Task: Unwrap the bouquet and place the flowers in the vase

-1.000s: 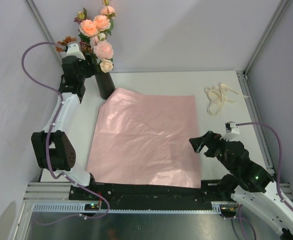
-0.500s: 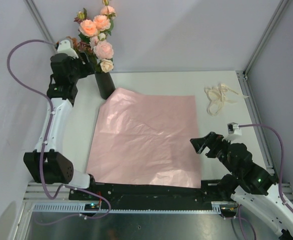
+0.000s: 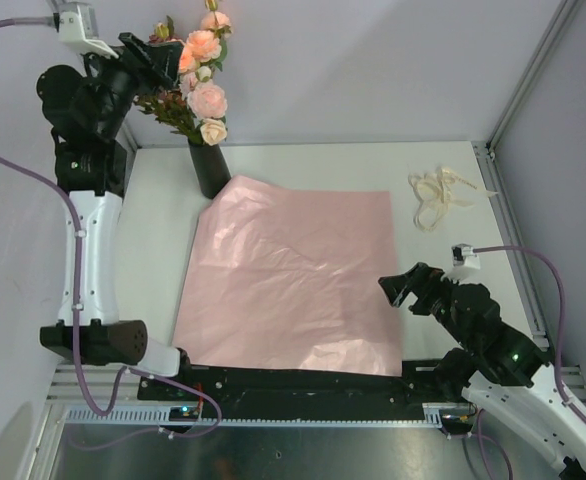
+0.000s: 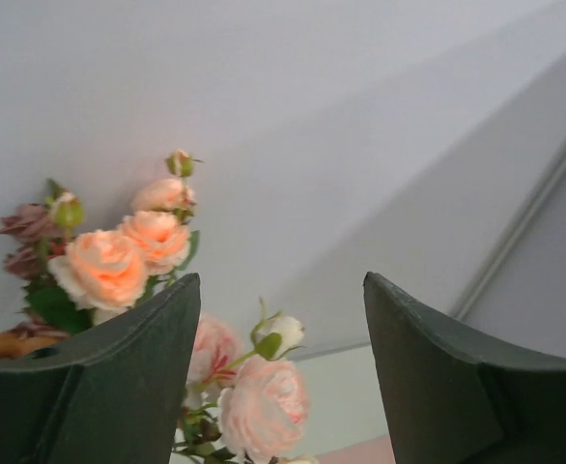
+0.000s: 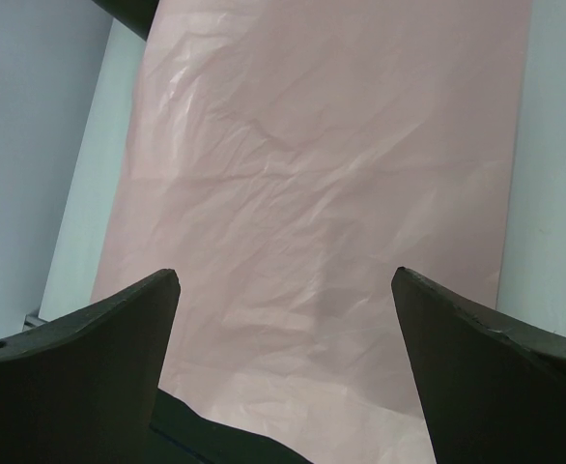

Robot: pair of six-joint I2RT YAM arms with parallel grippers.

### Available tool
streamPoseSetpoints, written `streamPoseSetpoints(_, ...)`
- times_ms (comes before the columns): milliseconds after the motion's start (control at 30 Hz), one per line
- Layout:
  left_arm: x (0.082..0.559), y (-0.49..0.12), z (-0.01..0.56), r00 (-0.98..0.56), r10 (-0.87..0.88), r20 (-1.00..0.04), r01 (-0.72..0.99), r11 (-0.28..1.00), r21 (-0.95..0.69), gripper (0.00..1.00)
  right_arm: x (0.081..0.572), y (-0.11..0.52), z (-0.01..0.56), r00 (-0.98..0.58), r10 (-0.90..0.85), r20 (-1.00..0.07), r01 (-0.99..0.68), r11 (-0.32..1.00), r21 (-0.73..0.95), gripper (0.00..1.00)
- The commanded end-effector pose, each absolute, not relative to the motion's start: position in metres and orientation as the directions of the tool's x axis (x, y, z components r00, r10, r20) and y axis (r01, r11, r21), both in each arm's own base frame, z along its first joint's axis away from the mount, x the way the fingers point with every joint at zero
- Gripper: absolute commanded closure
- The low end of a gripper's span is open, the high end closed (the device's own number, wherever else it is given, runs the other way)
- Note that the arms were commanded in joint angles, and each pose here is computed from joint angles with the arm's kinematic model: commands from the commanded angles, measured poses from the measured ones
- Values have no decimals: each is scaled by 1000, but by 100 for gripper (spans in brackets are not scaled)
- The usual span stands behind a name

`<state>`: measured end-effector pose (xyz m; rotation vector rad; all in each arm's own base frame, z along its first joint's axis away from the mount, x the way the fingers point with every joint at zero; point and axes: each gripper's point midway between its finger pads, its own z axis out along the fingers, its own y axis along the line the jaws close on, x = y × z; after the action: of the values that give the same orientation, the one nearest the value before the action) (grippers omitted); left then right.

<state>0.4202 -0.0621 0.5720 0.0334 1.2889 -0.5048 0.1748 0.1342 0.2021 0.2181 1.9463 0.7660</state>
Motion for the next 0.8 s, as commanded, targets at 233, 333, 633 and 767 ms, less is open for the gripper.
streamPoseSetpoints(233,483,-78,465,-28,-270,-962,405,877,-258,29,182,137,225,-446,465,-765,-203,780,593,1)
streamPoseSetpoints(333,496,-65,441,-54,-229,-972,328,915,-234,29,183,137,227,-440,470,-765,-206,776,596,1)
streamPoseSetpoints(633,492,-51,449,-14,-157,-987,272,950,-155,28,183,138,231,-445,481,-756,-199,770,607,1)
streamPoseSetpoints(767,472,-55,483,56,-151,-987,302,945,-128,26,183,140,229,-455,479,-751,-197,768,610,1)
